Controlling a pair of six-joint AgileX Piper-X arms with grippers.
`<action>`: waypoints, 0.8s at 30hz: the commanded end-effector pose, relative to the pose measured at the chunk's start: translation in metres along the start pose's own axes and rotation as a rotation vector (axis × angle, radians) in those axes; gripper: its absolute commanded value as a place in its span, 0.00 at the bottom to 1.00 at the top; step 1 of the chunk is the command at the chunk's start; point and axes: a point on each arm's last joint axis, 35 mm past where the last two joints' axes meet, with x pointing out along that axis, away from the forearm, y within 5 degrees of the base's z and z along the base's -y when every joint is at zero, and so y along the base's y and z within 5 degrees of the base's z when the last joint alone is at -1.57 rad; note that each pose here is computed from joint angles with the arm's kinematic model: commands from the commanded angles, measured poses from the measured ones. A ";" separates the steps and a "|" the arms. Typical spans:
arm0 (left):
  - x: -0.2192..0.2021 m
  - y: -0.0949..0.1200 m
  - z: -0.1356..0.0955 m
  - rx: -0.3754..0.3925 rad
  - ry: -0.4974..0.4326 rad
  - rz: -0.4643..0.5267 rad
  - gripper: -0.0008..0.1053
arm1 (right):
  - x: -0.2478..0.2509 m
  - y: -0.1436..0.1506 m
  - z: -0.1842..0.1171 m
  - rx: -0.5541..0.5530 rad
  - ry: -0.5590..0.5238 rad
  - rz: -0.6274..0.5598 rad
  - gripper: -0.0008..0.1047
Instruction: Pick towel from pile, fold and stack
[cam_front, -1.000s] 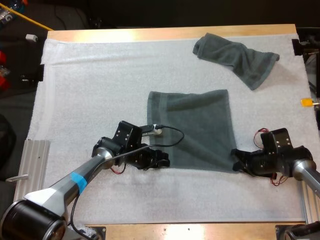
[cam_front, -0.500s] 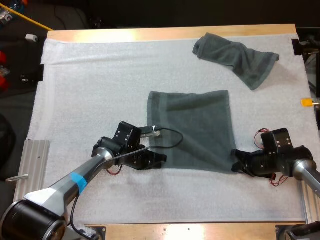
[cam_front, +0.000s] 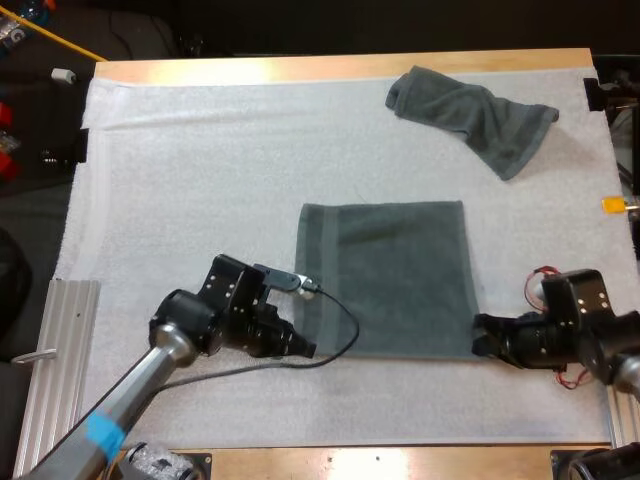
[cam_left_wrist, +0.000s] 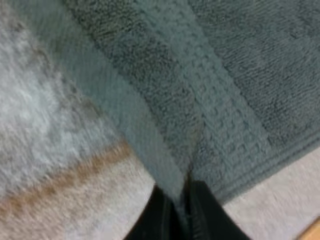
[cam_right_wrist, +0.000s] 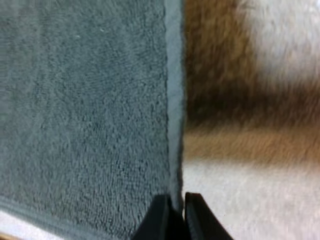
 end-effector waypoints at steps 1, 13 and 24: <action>-0.004 0.000 -0.007 0.010 0.024 0.027 0.01 | -0.007 0.002 -0.004 -0.017 -0.001 -0.009 0.01; -0.023 -0.024 -0.022 0.117 -0.023 -0.074 0.01 | -0.022 0.034 -0.030 -0.064 -0.014 0.066 0.01; 0.000 -0.023 0.005 0.040 -0.081 -0.115 0.01 | 0.006 0.042 0.008 0.128 -0.124 0.127 0.01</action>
